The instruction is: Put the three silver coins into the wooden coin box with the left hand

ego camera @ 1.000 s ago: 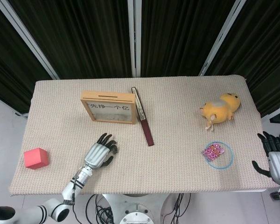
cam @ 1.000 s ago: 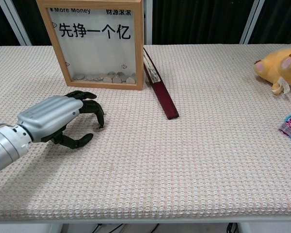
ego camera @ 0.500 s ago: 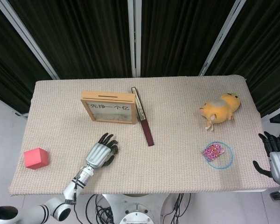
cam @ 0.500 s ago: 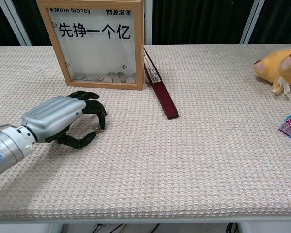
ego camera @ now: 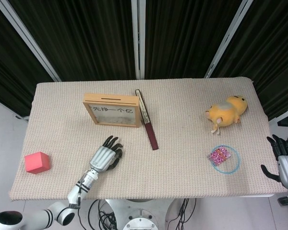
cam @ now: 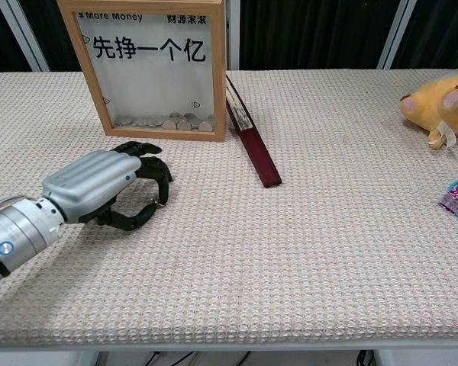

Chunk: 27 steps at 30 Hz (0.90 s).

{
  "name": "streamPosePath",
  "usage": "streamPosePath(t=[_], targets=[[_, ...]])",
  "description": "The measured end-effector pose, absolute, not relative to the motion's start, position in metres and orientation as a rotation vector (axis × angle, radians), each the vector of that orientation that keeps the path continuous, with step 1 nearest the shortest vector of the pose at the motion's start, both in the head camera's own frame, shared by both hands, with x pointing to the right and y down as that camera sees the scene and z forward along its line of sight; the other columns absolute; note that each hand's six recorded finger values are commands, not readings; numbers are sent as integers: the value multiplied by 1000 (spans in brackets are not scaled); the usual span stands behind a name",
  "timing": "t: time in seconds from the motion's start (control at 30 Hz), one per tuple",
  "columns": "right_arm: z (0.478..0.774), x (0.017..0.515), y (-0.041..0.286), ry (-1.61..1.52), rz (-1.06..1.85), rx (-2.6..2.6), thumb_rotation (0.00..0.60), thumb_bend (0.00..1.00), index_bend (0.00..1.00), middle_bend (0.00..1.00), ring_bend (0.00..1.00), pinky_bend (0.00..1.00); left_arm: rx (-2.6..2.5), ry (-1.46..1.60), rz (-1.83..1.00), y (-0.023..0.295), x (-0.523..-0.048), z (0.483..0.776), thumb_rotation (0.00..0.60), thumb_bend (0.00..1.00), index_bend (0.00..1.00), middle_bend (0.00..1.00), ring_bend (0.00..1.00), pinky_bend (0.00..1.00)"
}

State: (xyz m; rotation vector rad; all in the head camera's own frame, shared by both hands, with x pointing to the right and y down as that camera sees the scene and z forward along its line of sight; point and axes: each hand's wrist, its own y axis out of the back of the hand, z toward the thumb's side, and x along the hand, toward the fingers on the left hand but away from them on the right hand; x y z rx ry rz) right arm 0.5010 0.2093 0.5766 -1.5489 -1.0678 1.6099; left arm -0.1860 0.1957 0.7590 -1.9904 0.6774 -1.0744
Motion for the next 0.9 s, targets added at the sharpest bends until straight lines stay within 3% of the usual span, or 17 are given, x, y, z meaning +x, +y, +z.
streamPosePath(t=[0.17,0.47,0.9], targets=[[577,502,209,-1066,1612,-1551,600,242,0,0,0,0,-1992,694,-1062,195,-185,759,600,245,473,265,51,14],[578,502,210,-1066,1616,-1554,600,242,0,0,0,0,-1986,709,-1043,192,-184,758,600,245,383,268,51,14],[578,504,211,-1066,1621,-1552,600,242,0,0,0,0,-1936,734,-1004,189,-185,755,600,250,421,283,66,15]])
